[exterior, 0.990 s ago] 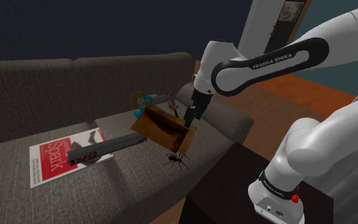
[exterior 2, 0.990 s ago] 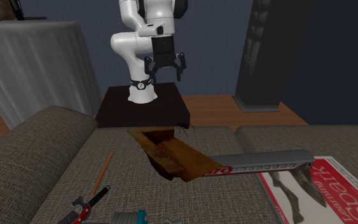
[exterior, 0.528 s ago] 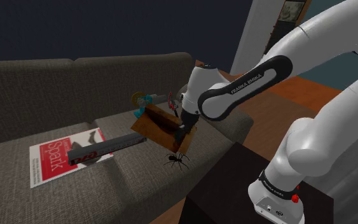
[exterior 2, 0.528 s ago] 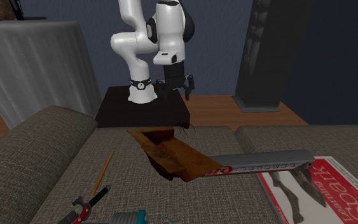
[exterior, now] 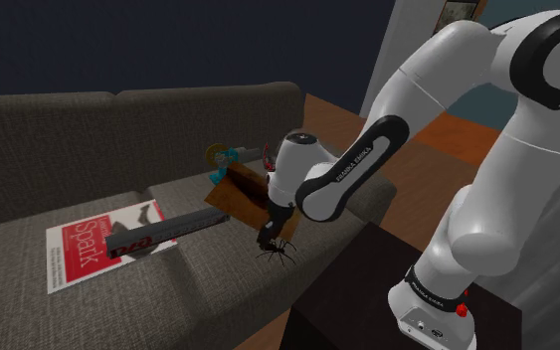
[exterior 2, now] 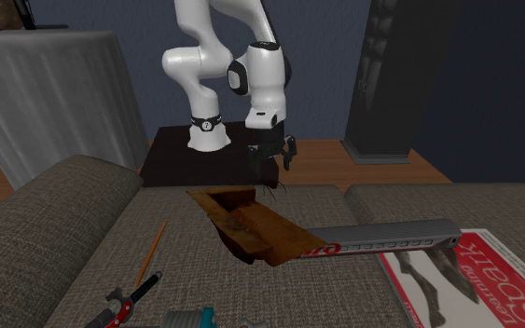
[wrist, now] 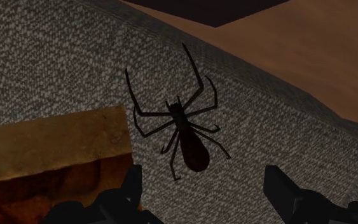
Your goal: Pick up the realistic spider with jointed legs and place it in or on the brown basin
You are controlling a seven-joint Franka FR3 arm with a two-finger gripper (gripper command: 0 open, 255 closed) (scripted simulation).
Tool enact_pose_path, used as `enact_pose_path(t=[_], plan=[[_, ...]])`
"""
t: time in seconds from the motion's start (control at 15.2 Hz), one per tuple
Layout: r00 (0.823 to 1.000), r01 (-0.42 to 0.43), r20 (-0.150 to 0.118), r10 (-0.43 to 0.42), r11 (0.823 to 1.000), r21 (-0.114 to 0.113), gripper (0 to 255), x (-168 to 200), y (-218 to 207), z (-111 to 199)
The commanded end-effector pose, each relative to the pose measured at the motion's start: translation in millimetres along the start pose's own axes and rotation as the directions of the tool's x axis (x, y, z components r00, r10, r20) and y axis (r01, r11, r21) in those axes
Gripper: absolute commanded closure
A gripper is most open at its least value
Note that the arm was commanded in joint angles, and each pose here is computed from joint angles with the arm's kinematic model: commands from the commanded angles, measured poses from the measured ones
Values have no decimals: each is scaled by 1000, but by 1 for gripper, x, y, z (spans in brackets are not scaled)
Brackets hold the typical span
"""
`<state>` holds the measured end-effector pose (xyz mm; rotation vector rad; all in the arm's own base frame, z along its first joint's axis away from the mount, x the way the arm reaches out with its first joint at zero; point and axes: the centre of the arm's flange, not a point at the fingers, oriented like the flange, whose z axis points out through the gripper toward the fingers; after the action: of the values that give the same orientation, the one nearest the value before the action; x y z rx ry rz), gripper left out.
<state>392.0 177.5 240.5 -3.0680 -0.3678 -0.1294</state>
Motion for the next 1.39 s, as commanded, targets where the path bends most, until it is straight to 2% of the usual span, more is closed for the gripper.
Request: enact_pose_path(t=[0.0, 0.26, 0.79, 0.86, 1.32], plan=[[1000, 2, -1, -2, 1000, 1, 0, 0, 0, 11], [1000, 2, -1, -2, 1000, 1, 0, 0, 0, 35], [1000, 2, -1, -2, 1000, 1, 0, 0, 0, 35], [1000, 2, -1, -2, 1000, 1, 255, 0, 0, 35], [1000, 2, -1, -2, 1000, 1, 255, 1, 0, 35]])
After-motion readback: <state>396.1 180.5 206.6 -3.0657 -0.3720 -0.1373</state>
